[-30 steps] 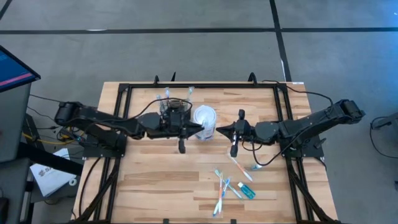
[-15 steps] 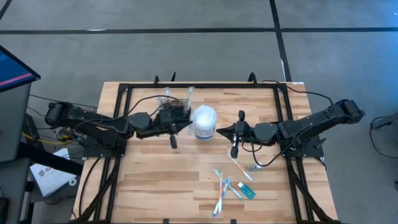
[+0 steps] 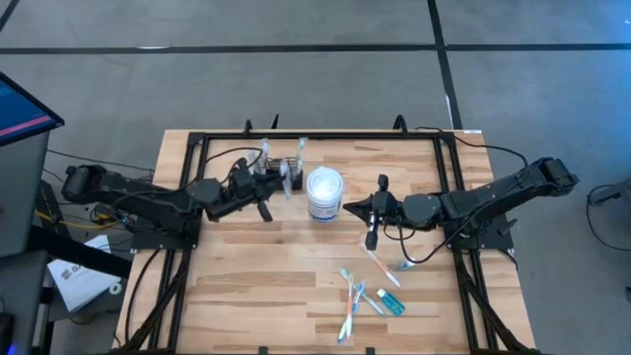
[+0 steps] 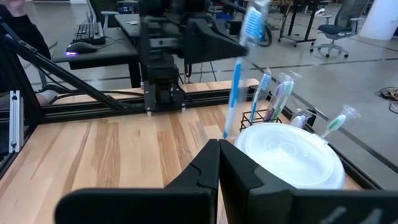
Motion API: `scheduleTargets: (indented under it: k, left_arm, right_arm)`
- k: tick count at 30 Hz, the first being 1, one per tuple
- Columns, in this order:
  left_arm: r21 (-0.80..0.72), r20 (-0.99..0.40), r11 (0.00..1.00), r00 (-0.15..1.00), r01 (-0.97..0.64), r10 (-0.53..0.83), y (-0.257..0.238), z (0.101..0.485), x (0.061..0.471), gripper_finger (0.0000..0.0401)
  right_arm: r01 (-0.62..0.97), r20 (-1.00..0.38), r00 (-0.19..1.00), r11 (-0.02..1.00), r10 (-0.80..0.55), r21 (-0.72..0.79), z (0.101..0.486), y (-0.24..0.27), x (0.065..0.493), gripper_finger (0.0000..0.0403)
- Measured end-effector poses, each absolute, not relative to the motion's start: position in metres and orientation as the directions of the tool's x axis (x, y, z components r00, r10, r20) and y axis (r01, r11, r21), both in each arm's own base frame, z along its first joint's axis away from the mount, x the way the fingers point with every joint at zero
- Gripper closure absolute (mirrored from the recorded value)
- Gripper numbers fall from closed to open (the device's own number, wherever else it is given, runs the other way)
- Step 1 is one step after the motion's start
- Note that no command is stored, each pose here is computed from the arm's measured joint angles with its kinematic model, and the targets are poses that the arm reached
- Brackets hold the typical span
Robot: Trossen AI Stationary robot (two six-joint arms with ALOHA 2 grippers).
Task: Pick & Place toothbrushing station
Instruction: Put the top blue toothbrush into the mesh organizer
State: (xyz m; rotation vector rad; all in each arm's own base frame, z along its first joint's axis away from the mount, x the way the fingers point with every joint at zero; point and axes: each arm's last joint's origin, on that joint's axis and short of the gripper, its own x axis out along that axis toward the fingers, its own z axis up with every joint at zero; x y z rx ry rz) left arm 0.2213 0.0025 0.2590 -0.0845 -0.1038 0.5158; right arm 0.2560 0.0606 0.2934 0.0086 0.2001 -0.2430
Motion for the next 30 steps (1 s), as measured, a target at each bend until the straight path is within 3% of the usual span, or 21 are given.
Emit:
scheduleTargets:
  k: [30]
  left_arm:
    - [-0.036, 0.091, 0.734, 0.729, -0.678, 0.678, 0.058, 0.225, 0.247, 0.0395]
  right_arm:
    - [0.234, -0.201, 0.95, 0.971, -0.239, -0.049, 0.293, 0.061, 0.256, 0.0403]
